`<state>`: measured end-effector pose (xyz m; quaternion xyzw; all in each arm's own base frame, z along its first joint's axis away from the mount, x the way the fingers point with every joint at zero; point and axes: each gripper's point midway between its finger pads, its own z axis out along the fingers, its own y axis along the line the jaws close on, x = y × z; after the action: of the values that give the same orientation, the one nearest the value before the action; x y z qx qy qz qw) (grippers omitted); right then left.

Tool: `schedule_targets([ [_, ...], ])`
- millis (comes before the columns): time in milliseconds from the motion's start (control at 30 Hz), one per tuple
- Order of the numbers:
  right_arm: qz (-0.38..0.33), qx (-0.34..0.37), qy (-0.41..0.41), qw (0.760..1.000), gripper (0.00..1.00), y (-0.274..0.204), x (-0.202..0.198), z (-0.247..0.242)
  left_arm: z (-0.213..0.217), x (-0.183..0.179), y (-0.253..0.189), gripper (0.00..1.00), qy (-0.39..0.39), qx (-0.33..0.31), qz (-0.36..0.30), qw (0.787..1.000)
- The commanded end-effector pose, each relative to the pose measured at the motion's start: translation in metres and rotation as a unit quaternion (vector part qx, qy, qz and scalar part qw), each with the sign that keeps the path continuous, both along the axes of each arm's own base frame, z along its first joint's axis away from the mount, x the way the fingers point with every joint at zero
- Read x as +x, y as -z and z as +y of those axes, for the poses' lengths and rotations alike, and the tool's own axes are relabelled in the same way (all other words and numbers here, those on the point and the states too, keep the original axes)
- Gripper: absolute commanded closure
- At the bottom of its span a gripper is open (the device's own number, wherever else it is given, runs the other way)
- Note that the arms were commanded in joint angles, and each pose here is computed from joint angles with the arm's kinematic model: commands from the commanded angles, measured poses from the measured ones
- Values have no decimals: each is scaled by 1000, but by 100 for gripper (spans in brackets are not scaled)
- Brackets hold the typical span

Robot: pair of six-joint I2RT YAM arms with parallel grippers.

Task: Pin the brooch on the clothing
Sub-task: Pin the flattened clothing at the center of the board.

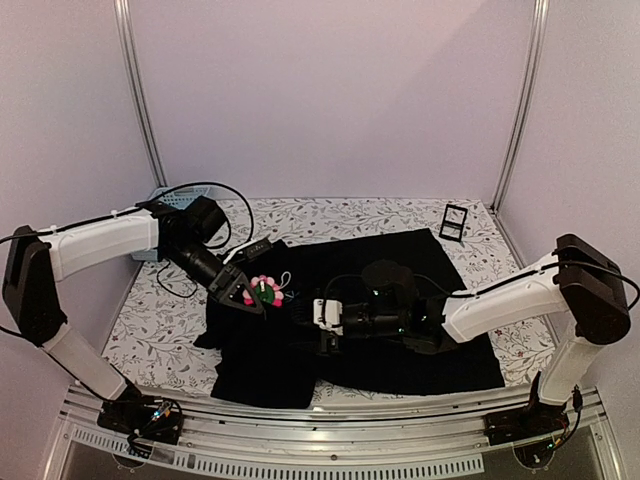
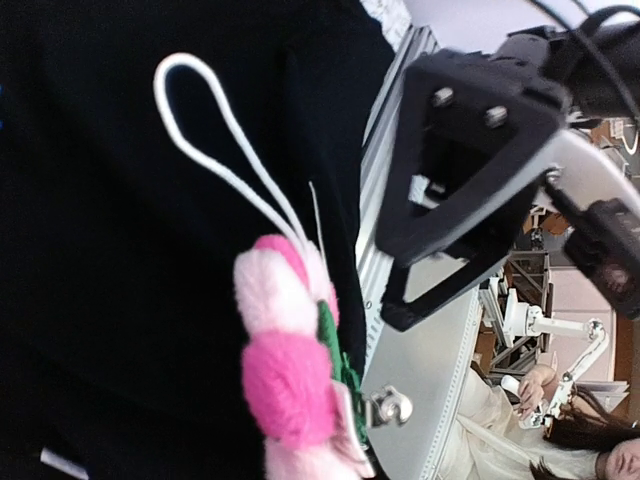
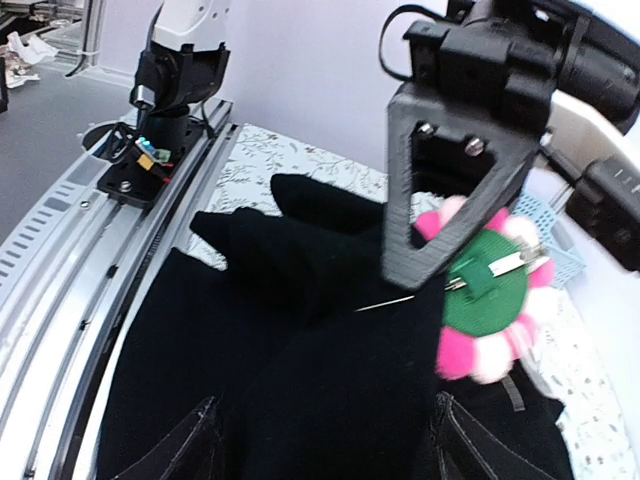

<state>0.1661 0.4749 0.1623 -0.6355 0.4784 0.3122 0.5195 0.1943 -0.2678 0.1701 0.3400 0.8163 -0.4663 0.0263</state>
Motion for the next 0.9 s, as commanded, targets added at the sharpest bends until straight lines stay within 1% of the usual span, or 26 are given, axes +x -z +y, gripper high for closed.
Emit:
schedule_targets([
  [0,-90,44,33,994,33,-38,14,10,29,-21,14,100,-16,88,66,994],
  [100,-95,21,46,994,33,-28,12,13,30,-23,0,100,-17,81,66,994],
  [200,-113,8,52,992,33,-26,4,18,28,-26,-3,100,-13,84,97,992],
  [267,-122,9,53,991,34,-30,0,22,24,-21,-7,100,-25,77,100,992],
  [333,-129,10,55,990,34,-33,-3,27,20,-12,-15,100,-25,66,83,994],
  [400,-143,9,59,988,34,-35,-5,33,15,-8,-23,100,-20,48,80,995],
  [500,-167,7,64,984,34,-30,-9,42,7,-2,-21,100,-21,36,108,993],
  [733,-198,21,85,976,43,-18,-3,44,6,-2,-21,100,13,37,123,992],
  [867,-212,27,83,973,48,-21,-2,42,7,-4,-10,100,10,49,130,990],
])
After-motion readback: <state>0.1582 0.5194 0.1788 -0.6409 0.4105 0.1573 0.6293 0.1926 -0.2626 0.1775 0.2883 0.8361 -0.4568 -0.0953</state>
